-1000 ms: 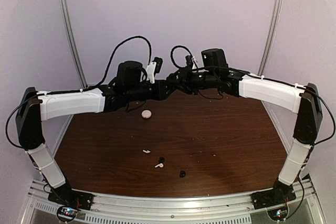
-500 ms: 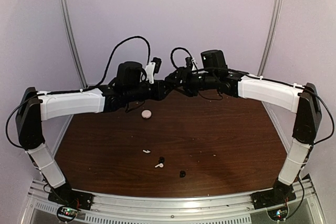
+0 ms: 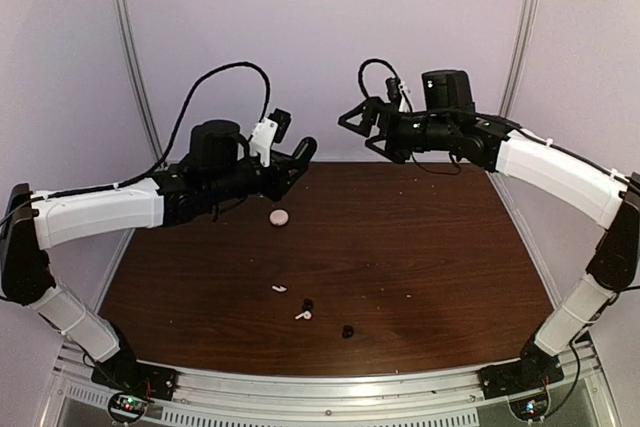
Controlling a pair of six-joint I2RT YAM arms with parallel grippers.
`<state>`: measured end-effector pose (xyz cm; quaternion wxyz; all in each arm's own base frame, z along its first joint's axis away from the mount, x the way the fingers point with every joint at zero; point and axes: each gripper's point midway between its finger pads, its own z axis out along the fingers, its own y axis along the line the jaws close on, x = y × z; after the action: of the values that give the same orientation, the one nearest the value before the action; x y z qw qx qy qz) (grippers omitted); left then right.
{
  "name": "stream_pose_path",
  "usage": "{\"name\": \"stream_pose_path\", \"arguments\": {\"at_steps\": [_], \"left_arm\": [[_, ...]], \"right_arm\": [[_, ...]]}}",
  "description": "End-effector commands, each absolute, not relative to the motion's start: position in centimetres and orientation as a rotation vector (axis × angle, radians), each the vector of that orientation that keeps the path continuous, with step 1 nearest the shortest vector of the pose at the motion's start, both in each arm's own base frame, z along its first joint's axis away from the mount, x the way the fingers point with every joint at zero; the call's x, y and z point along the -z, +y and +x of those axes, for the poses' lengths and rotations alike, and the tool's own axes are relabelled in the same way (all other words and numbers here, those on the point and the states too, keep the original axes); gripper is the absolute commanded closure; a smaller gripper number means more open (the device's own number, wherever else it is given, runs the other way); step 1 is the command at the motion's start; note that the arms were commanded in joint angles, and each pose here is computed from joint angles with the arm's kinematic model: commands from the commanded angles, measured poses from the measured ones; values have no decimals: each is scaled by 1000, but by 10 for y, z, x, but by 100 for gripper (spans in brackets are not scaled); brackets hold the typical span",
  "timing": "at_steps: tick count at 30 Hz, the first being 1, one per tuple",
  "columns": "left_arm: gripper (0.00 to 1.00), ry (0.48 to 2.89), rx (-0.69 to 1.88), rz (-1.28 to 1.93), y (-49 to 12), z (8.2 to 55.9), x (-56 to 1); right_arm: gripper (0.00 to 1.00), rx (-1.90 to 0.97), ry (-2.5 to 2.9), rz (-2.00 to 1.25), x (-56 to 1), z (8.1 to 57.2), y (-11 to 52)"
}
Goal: Insert the wireless bluetooth earbuds into the charging case
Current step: Pass from the left arm to the right
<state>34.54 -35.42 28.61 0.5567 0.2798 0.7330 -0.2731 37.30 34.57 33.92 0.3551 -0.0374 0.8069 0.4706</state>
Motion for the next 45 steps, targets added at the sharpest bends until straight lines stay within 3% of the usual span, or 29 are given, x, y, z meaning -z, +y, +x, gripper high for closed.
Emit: {"name": "stream_pose_path", "arguments": {"at_steps": [1, 9, 30, 45], "left_arm": [[99, 1608, 499, 779, -337, 336, -307], [100, 1472, 216, 989, -320, 319, -312], [100, 1083, -435, 1251, -352, 276, -304], [100, 923, -553, 1278, -369, 268, -309]], "right_arm": [[0, -1214, 2032, -164, -369, 360, 315], [1, -1577, 2148, -342, -353, 311, 316], [25, -1947, 2341, -271, -318, 277, 345], [34, -2098, 2350, -278, -312, 274, 376]]}}
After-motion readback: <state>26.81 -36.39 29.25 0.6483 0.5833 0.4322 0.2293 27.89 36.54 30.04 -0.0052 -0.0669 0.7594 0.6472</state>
